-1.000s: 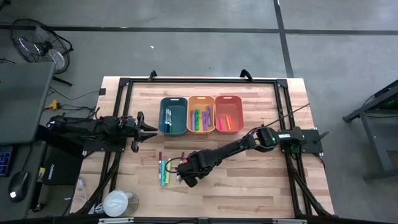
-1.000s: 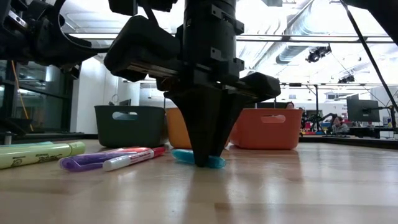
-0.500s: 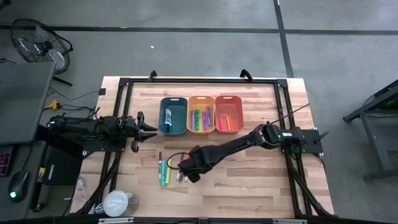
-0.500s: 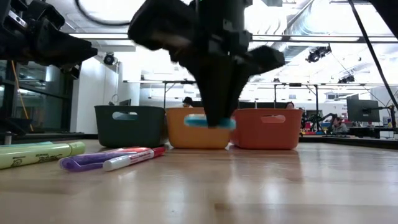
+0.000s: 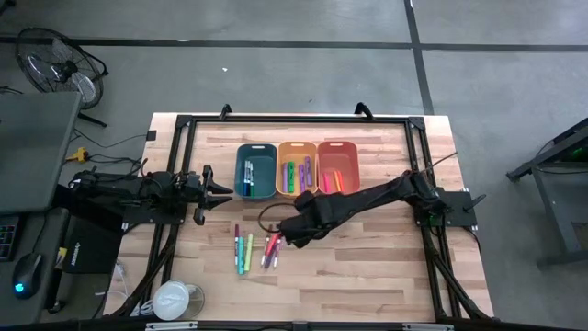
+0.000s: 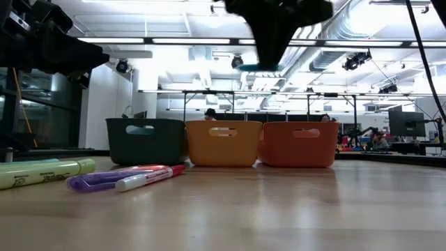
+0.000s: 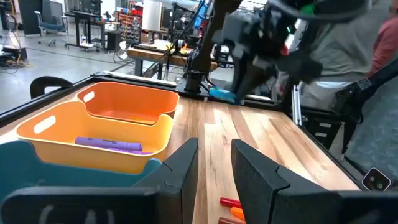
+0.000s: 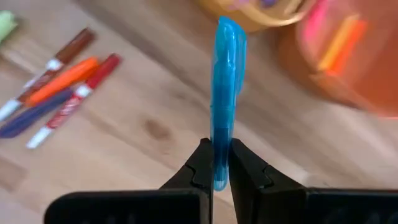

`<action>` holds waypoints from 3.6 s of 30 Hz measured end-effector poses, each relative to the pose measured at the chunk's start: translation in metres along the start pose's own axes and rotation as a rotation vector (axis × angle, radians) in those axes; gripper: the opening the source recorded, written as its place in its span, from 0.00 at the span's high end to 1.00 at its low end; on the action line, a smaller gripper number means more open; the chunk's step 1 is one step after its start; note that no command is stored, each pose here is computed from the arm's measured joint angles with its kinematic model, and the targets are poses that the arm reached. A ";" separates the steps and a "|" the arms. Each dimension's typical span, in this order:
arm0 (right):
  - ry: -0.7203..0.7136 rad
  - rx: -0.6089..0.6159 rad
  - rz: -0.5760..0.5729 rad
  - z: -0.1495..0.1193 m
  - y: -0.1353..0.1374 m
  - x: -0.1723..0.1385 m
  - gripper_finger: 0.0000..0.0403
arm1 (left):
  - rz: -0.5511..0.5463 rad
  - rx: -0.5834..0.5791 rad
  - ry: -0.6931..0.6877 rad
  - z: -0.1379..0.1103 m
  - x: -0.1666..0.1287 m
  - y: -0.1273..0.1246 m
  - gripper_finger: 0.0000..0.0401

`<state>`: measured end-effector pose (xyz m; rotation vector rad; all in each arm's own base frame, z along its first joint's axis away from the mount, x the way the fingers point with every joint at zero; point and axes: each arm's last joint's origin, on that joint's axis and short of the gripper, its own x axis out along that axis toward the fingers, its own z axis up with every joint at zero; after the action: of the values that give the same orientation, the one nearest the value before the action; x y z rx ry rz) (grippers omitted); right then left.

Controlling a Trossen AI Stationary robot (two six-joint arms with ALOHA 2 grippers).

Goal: Pick & Place Markers
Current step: Put the blue pen into the orange bin, then put the red marker pen into the blue bin

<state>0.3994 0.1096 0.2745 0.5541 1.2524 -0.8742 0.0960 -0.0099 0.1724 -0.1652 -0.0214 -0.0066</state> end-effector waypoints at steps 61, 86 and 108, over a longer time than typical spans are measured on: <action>0.102 0.350 0.240 0.072 -0.169 0.142 0.88 | 0.000 0.000 0.000 0.000 0.000 0.000 0.77; -0.037 0.184 0.305 0.074 -0.166 0.099 0.80 | 0.000 0.000 0.000 0.000 0.000 0.000 0.77; -0.223 -0.438 0.432 0.041 -0.104 0.016 0.79 | 0.000 0.000 0.000 0.000 0.000 0.000 0.77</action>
<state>0.3392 0.0135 0.2798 0.3417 1.0247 -0.2755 0.0960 -0.0099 0.1724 -0.1654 -0.0212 -0.0064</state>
